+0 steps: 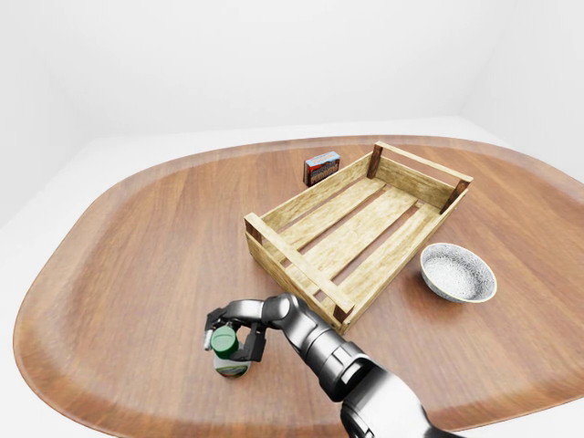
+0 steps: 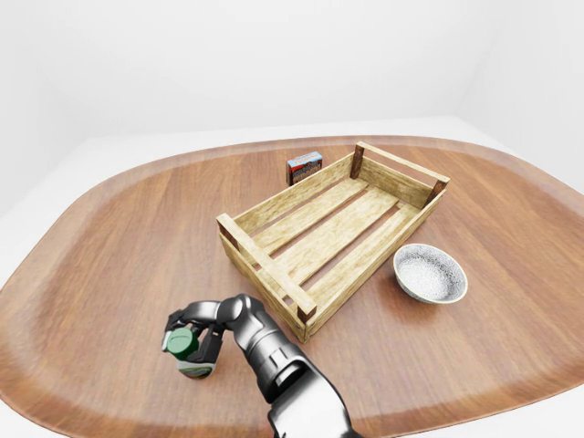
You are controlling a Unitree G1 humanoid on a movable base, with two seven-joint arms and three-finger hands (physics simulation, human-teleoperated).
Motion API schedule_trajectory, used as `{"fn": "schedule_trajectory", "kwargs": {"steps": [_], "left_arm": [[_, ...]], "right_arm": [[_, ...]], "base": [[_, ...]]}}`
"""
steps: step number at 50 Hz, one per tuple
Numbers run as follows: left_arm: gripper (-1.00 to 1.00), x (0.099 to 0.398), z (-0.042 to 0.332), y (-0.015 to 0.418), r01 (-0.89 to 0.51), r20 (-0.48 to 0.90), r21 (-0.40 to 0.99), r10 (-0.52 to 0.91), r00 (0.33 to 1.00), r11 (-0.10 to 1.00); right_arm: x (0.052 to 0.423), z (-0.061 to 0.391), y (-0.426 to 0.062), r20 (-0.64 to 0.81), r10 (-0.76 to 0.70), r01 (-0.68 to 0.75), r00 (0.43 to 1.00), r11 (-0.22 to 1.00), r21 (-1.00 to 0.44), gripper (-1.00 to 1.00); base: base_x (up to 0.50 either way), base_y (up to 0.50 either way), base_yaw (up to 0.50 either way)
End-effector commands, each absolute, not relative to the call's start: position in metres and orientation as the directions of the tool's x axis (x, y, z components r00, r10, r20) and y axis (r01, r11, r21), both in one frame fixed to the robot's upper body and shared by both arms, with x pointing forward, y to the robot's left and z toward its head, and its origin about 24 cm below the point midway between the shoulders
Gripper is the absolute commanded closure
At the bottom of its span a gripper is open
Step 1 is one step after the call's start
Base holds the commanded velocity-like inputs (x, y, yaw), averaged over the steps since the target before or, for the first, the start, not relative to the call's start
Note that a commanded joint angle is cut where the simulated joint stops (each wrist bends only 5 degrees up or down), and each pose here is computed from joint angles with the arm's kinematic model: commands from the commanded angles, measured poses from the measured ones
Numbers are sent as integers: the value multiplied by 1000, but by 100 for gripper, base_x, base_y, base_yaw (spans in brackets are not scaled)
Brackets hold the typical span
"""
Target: Pick up the salad dressing and put it in the tray.
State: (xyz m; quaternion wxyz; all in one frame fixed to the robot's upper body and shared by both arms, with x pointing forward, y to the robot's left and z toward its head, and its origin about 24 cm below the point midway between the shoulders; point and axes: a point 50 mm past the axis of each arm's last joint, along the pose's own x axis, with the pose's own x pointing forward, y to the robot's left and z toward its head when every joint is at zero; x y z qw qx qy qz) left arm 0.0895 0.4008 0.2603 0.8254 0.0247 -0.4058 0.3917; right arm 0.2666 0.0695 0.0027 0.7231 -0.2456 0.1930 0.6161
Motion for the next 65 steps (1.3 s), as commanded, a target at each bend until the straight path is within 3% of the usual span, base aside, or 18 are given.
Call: {"fn": "schedule_trajectory", "kwargs": {"steps": [1, 7, 11, 22, 30, 38, 43, 46, 53, 65], "left_arm": [[-100, 89, 260, 402, -667, 687, -277, 628, 366, 692], [-100, 88, 262, 400, -665, 694, -278, 623, 360, 694], [-100, 89, 261, 400, -666, 692, -276, 624, 364, 694], [-100, 90, 260, 401, -666, 690, -272, 624, 368, 694], [-100, 90, 261, 401, -666, 692, -271, 622, 367, 695], [-100, 87, 264, 401, -667, 700, -273, 619, 357, 693], [-100, 88, 264, 399, -664, 703, -273, 615, 357, 696], [-100, 89, 265, 398, -662, 705, -271, 612, 359, 699], [-100, 87, 266, 399, -666, 708, -267, 611, 354, 696], [-100, 85, 270, 396, -666, 723, -263, 600, 343, 698]], "right_arm": [[269, 5, 70, -586, 791, -985, 173, 123, -124, 100], [278, 26, 74, -551, 804, -973, 223, 147, -179, 100], [294, 67, 81, -411, 866, -949, 286, 194, -250, 100], [306, 146, 95, -180, 934, -896, 308, 221, -386, 100], [305, 222, 105, 13, 964, -837, 265, 236, -494, 100], [288, 307, 118, 175, 973, -779, 148, 224, -586, 100], [277, 333, 125, 194, 976, -750, 103, 204, -630, 100], [290, 343, 113, 194, 970, -734, 146, 238, -636, 100], [344, 341, 51, 146, 911, -667, 387, 386, -638, 100], [374, 333, -40, 170, 772, -493, 612, 541, -682, 100]], "base": [[0, 0, 0], [0, 0, 0], [0, 0, 0], [0, 0, 0], [0, 0, 0], [0, 0, 0], [0, 0, 0], [0, 0, 0], [0, 0, 0], [0, 0, 0]]}}
